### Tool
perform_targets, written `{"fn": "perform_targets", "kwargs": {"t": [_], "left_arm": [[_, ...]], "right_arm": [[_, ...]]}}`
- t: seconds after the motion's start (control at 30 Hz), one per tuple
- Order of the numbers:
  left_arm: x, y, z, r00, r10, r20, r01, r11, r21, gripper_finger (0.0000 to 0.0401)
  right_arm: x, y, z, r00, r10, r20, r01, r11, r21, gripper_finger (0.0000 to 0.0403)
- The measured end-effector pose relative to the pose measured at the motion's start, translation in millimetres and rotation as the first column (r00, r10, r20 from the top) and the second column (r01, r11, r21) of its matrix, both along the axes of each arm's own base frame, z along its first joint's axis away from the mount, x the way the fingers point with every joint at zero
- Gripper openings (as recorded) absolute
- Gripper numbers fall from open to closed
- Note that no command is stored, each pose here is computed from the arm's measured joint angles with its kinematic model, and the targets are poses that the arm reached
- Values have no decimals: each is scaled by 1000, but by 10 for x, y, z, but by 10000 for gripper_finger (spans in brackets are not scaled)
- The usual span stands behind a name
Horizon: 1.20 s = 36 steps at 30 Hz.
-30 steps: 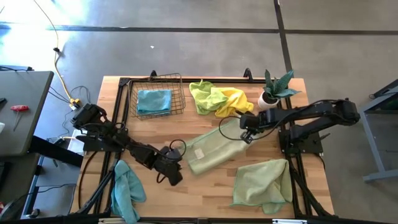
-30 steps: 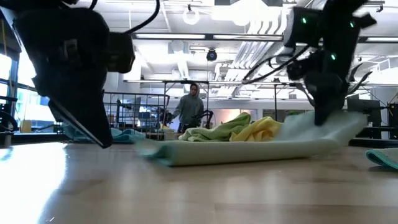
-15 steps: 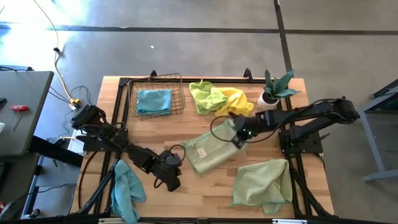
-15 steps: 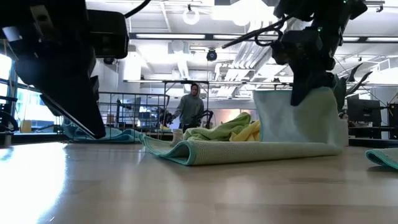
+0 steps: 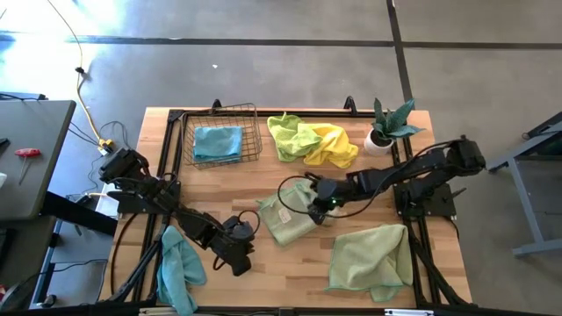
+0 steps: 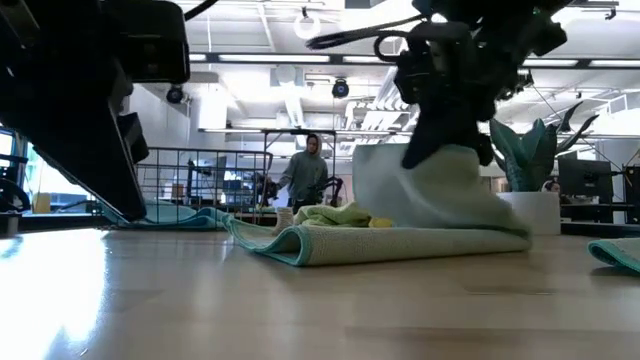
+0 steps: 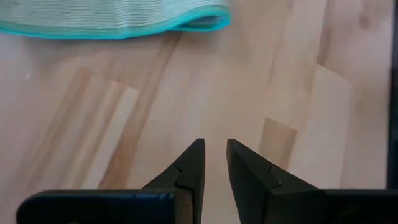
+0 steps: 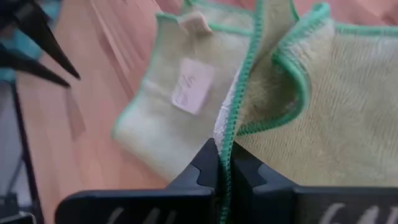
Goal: Fold microfiber towels
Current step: Fold the left green towel
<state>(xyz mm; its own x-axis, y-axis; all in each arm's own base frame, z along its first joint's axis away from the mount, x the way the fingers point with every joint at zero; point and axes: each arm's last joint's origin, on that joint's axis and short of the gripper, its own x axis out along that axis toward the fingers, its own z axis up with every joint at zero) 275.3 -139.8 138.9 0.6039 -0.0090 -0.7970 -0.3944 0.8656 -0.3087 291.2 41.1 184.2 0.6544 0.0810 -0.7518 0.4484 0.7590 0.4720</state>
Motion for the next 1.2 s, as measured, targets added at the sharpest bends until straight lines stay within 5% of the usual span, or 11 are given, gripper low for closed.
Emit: {"fn": "perform_targets", "kwargs": {"t": [0.57,1.2], "left_arm": [[-65,-129,4,994,-105,10,104,993,61,58],[-64,-117,3,995,-101,13,99,991,89,58]], "right_arm": [[282,158,-251,993,-40,108,24,989,146,0],[369,165,-273,982,-36,185,7,988,152,1]]}}
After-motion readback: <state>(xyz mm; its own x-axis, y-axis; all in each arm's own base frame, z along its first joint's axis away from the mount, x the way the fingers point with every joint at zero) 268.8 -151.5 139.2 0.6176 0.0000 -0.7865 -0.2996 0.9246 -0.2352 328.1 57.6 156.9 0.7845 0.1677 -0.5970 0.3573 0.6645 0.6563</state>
